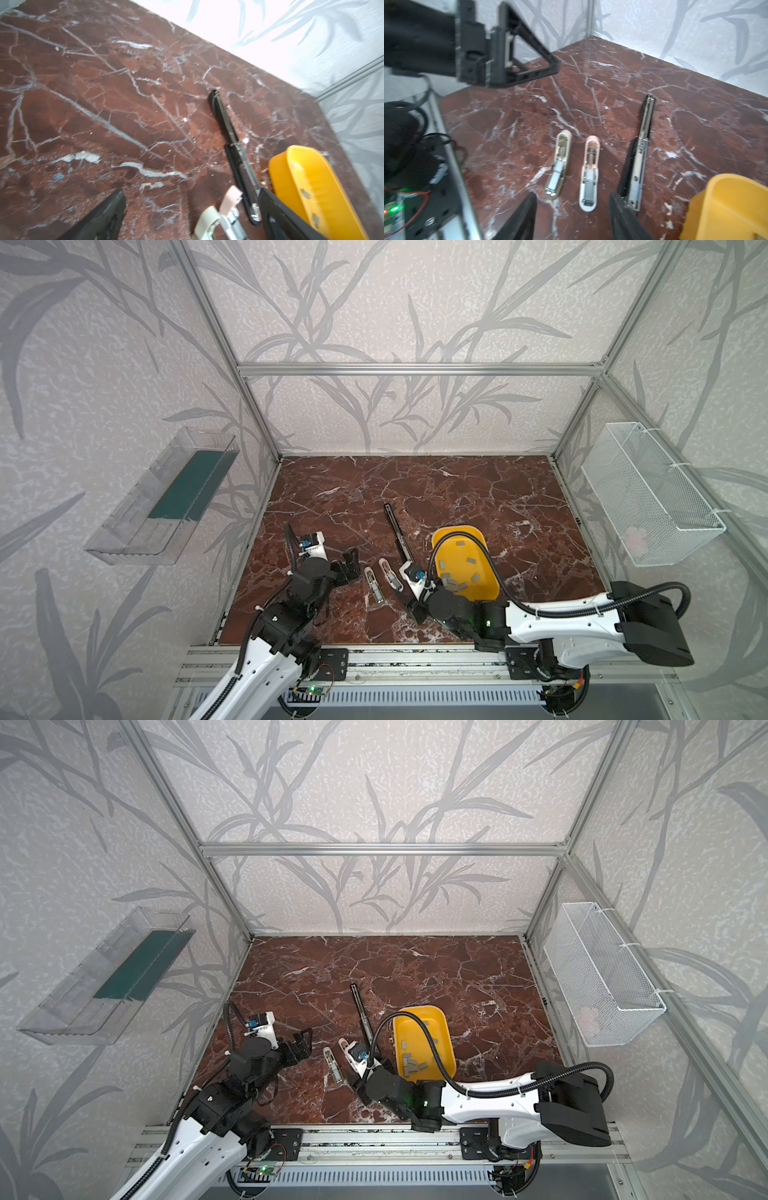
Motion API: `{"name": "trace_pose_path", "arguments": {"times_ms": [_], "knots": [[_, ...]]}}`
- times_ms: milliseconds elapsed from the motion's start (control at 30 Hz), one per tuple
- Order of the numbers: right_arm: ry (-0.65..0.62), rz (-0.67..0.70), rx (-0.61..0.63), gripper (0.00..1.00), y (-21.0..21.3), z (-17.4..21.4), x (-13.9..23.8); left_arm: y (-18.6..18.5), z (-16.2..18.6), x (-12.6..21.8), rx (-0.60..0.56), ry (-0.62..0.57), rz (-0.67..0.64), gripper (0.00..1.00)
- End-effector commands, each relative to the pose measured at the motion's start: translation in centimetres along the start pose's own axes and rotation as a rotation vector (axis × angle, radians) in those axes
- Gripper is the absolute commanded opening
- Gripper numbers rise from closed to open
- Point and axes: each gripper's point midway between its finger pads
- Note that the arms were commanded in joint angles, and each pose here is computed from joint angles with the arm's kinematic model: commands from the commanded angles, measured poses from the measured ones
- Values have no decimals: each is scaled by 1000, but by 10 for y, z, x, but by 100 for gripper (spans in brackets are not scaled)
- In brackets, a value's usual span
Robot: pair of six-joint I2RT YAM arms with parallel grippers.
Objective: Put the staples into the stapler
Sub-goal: 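Lift the right gripper and move it over the open beige stapler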
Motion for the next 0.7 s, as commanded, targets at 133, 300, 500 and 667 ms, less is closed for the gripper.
{"name": "trace_pose_path", "arguments": {"times_ms": [133, 300, 500, 667], "knots": [[-19, -111, 50, 75, 25, 32, 17, -34, -26, 6, -25, -7, 148, 98], [55, -118, 49, 76, 30, 67, 11, 9, -14, 2, -58, 81, -95, 99], [112, -100, 45, 72, 23, 101, -3, -10, -4, 3, -96, 68, 51, 99], [170, -107, 32, 70, 27, 121, -23, -25, 8, -3, -75, 94, 146, 99]]}}
Point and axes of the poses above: each gripper's point midway between its finger pads, its own x axis back along the fingers, its own y axis along the line the jaws close on, z = x × y, and after that the axes turned 15 degrees about -x, right-handed
